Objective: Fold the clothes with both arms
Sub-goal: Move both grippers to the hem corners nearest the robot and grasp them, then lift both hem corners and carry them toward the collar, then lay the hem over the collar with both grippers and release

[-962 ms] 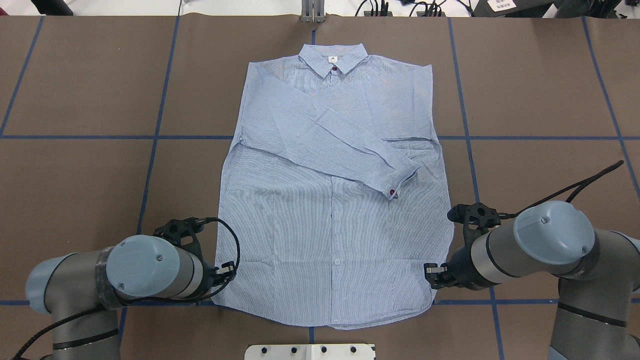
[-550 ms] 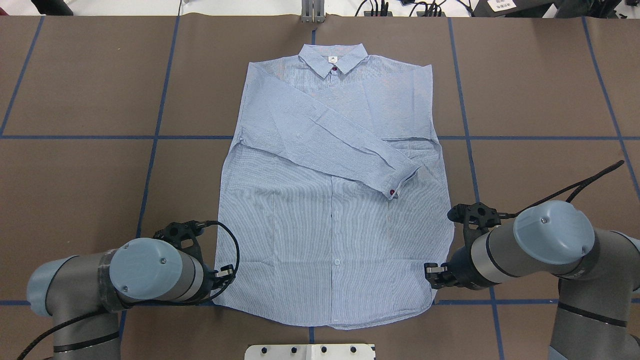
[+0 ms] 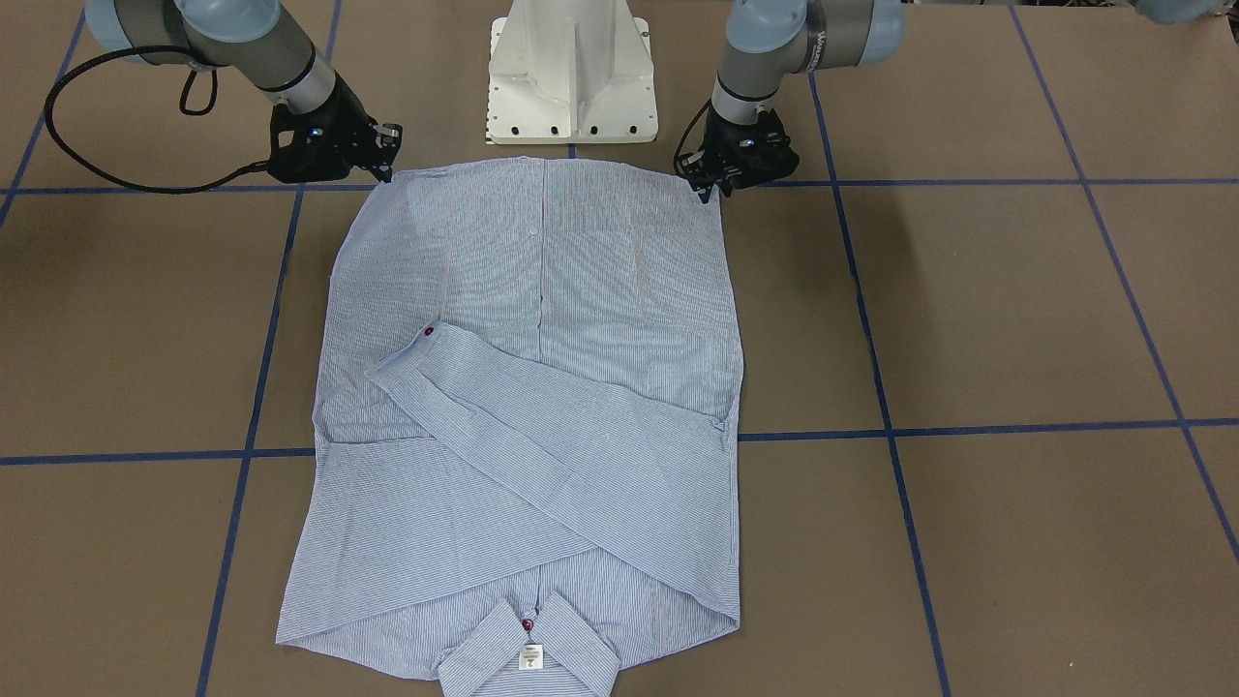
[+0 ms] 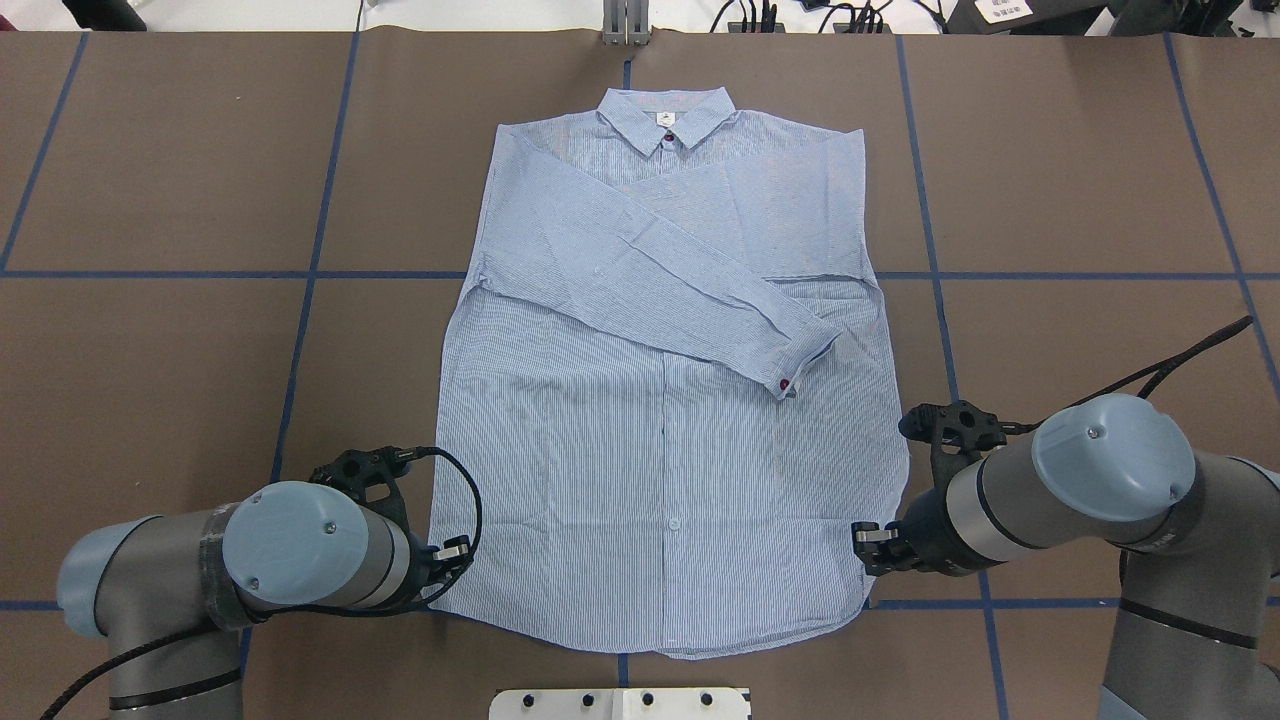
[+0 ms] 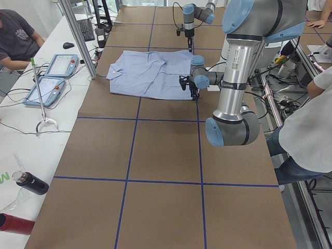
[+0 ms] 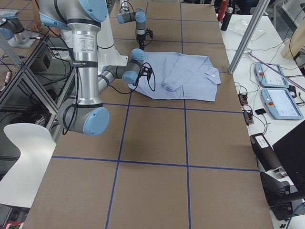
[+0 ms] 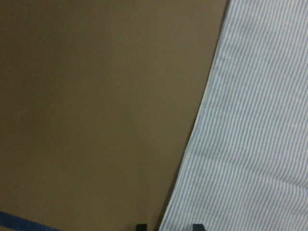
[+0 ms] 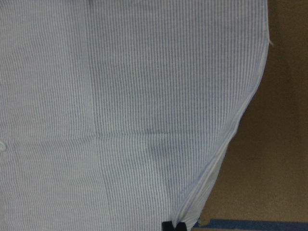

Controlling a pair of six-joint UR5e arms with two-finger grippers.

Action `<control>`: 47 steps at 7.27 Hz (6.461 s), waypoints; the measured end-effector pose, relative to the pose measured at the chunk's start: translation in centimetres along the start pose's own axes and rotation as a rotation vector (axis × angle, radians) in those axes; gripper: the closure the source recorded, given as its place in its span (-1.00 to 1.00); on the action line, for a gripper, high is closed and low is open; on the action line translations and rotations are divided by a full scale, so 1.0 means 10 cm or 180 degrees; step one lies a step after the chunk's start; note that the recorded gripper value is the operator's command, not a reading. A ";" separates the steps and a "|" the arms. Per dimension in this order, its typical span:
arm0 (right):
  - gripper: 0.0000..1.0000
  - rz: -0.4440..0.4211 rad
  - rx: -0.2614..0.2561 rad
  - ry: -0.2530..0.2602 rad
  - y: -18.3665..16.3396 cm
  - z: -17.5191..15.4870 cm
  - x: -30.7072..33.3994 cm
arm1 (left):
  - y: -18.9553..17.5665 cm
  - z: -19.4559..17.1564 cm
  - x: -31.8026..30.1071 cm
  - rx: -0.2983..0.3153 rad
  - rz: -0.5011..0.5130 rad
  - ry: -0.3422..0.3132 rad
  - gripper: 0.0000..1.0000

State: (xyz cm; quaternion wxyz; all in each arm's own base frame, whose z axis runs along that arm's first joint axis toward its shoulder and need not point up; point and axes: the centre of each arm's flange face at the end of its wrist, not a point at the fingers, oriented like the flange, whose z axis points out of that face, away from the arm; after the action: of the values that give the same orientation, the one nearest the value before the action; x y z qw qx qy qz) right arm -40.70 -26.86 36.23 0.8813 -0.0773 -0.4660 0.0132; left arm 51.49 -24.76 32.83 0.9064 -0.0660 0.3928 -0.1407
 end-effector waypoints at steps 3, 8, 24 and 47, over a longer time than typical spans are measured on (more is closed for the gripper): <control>1.00 0.0012 -0.0005 0.0001 -0.02 -0.01 0.01 | 0.01 0.00 0.00 -0.0004 0.0003 0.0000 1.00; 1.00 0.0026 -0.0024 -0.0007 -0.04 -0.03 0.02 | 0.04 -0.19 0.03 -0.0013 0.0017 0.0077 1.00; 1.00 0.0235 -0.0461 -0.0516 -0.79 -0.70 -0.19 | -0.49 -1.34 0.16 0.0111 0.0577 -0.0157 1.00; 1.00 0.0675 0.0486 -0.0487 -2.98 -1.30 -0.26 | -2.90 -1.18 0.56 0.0588 0.0418 -0.0003 1.00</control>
State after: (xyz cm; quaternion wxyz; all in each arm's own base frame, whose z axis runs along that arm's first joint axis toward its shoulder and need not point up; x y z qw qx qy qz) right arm -32.95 -58.15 31.32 0.8402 -0.0575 -0.5187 0.1475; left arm 40.63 -54.18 27.61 0.9161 0.0436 0.3812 -0.1167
